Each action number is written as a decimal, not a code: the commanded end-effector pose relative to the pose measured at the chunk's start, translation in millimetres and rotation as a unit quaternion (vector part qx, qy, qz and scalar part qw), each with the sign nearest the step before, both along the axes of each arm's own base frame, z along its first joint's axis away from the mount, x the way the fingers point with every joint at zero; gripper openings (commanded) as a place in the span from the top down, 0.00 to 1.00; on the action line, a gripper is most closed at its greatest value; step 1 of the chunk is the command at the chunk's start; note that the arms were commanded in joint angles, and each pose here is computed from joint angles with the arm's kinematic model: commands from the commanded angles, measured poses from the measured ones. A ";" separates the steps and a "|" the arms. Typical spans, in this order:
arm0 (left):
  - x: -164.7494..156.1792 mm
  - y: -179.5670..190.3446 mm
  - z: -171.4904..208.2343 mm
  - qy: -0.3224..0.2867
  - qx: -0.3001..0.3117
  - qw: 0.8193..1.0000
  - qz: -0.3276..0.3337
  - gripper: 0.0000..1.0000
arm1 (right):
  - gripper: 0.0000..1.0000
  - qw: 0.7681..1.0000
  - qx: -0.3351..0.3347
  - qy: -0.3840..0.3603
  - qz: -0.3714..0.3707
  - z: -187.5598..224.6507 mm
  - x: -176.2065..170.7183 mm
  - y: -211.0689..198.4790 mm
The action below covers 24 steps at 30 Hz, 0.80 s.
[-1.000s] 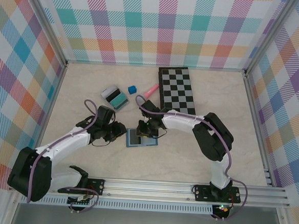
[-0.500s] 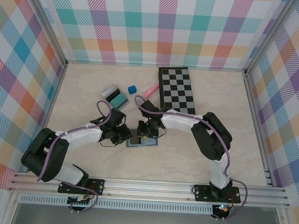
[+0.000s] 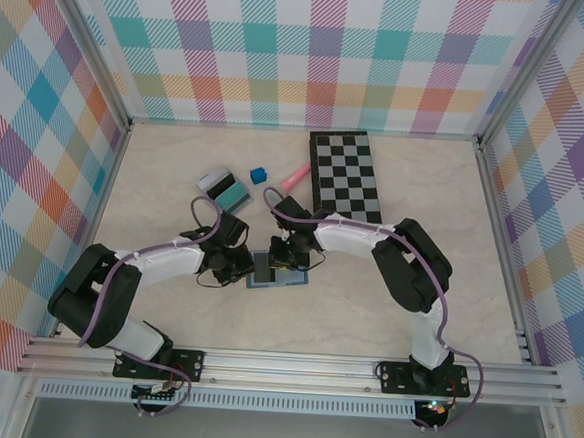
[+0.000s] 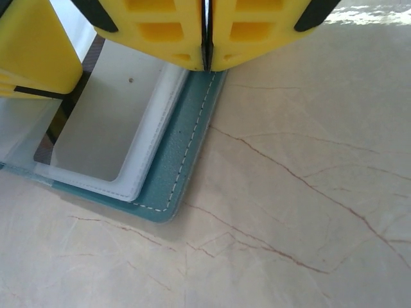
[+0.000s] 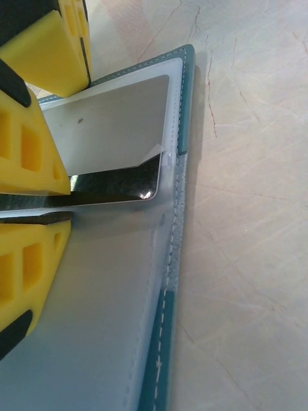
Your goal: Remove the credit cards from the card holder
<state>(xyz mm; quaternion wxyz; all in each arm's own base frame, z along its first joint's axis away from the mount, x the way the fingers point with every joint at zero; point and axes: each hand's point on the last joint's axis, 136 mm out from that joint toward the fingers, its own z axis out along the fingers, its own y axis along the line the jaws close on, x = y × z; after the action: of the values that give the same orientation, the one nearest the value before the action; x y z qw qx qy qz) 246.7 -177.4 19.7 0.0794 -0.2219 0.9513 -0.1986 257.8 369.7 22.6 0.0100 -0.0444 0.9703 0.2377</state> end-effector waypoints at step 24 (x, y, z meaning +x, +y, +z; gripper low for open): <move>-19.8 17.3 -29.3 0.040 0.066 0.997 -0.011 0.97 | 0.82 0.998 0.030 0.031 0.034 -9.5 -9.2 5.4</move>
<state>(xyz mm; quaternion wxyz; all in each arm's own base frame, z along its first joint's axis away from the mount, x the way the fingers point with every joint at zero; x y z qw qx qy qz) 246.7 -177.0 18.1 0.0798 -0.2138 0.9553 -0.1880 256.2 377.0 23.5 -0.0058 -0.0593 0.9612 0.2692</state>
